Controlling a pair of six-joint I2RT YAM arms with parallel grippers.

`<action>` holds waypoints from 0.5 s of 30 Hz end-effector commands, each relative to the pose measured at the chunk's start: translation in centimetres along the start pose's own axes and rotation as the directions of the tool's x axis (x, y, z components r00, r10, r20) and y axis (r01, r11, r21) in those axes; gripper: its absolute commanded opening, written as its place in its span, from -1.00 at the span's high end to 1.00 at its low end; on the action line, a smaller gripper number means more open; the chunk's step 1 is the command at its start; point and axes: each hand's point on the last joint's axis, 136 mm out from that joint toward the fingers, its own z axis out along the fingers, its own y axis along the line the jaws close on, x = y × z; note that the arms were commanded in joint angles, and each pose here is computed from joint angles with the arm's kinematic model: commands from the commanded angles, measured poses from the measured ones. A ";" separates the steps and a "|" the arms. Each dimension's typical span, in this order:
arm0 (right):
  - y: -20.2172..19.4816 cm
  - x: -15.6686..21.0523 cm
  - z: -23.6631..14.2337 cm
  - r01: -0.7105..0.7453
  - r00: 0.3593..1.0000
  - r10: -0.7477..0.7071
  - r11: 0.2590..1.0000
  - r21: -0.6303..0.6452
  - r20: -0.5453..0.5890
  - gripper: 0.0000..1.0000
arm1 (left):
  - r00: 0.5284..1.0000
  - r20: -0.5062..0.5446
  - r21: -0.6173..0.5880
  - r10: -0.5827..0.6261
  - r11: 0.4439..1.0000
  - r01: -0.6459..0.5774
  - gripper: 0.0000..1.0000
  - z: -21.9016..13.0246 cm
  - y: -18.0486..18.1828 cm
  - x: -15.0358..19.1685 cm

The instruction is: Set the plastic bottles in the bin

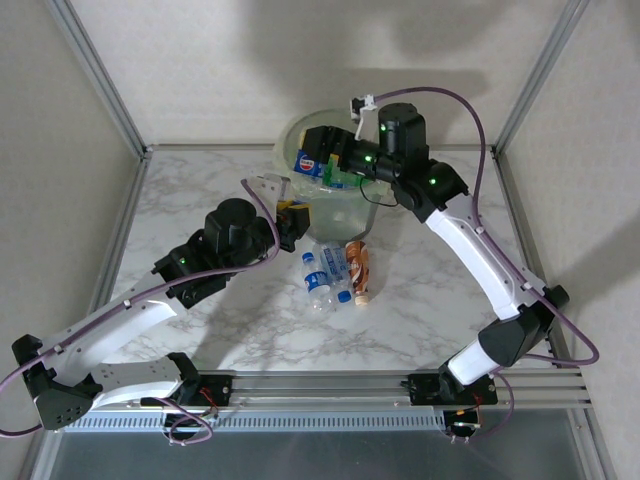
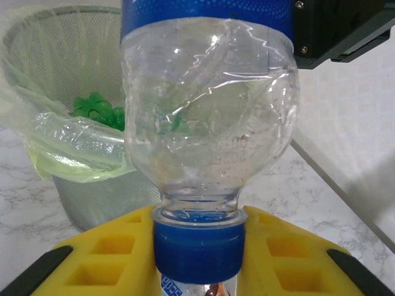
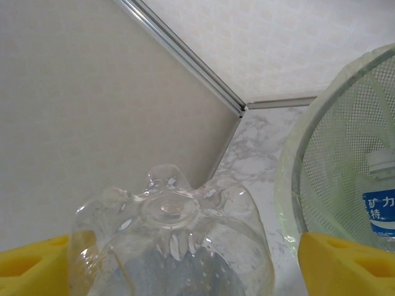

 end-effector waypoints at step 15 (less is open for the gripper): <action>1.9 -2.2 -1.0 0.023 0.997 -0.019 0.998 -0.066 0.069 -0.27 | 0.997 0.078 -0.056 -0.019 0.998 0.023 -0.40 -0.5 0.6 -2.1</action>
